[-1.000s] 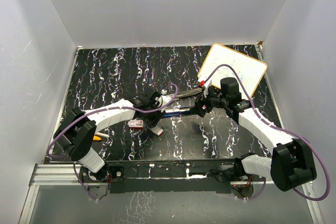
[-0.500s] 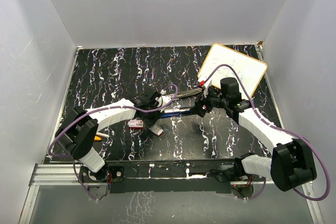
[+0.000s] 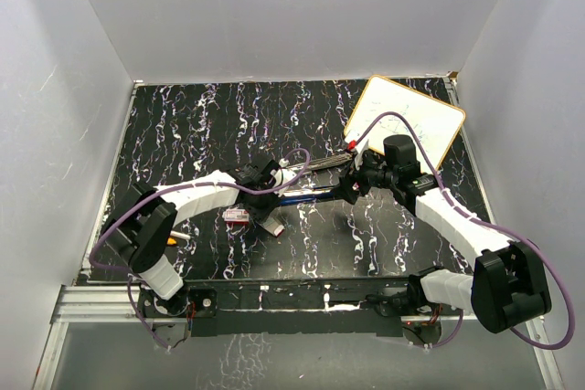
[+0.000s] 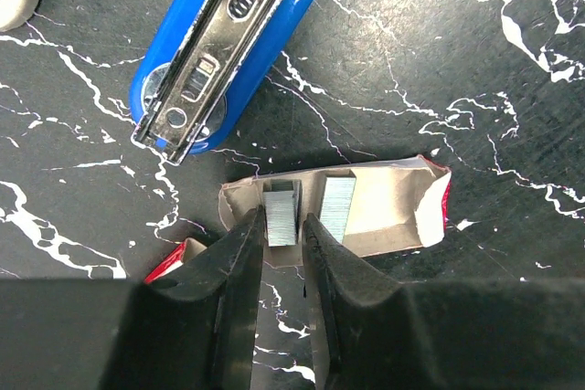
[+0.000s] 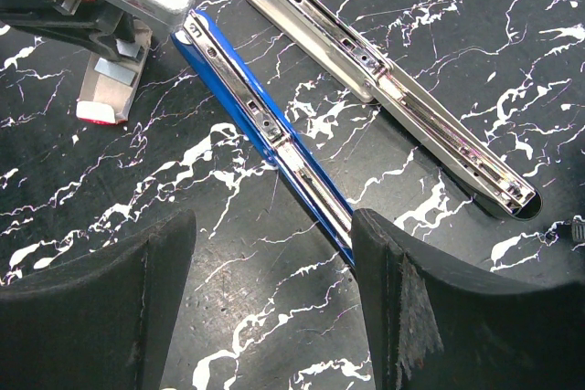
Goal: Load the staples into the stapler
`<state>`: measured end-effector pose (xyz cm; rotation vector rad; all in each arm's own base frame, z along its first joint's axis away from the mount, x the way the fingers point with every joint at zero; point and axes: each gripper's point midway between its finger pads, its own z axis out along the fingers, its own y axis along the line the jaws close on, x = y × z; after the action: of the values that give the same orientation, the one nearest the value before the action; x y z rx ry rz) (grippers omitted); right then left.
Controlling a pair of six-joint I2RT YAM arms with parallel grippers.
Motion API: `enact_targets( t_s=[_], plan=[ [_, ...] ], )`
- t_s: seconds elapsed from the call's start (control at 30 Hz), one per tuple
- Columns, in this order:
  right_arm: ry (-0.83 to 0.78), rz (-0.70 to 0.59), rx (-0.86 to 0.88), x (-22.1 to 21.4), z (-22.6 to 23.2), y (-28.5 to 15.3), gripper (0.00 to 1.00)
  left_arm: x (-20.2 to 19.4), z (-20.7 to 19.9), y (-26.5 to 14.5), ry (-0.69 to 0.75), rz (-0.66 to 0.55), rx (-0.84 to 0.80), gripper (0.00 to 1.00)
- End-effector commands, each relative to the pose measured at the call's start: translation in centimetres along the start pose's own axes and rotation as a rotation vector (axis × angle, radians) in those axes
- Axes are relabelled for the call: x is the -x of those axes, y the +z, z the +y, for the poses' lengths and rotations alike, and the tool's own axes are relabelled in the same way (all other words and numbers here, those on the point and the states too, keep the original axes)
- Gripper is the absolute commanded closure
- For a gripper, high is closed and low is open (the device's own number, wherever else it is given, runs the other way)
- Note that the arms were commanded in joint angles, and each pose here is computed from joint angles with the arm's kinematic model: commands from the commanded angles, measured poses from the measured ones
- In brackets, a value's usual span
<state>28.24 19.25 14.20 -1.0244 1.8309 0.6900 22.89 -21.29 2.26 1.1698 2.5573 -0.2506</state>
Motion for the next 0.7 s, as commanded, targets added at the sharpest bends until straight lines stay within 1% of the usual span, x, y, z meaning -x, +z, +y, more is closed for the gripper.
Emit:
enact_targets(
  t_s=[0.0, 0.53, 0.67],
  plan=[
    [-0.043, -0.048, -0.004, 1.15, -0.32, -0.11, 0.29, 0.59, -0.22, -0.56, 0.002, -0.009, -0.022, 0.78],
    [-0.045, -0.051, -0.005, 1.24, -0.30, -0.16, 0.28, -0.20, -0.19, 0.26, 0.006, 0.030, -0.026, 0.78],
    [-0.046, -0.051, -0.007, 1.28, -0.34, -0.19, 0.28, -0.02, -0.24, 0.05, 0.008, 0.019, -0.028, 0.80]
  ],
)
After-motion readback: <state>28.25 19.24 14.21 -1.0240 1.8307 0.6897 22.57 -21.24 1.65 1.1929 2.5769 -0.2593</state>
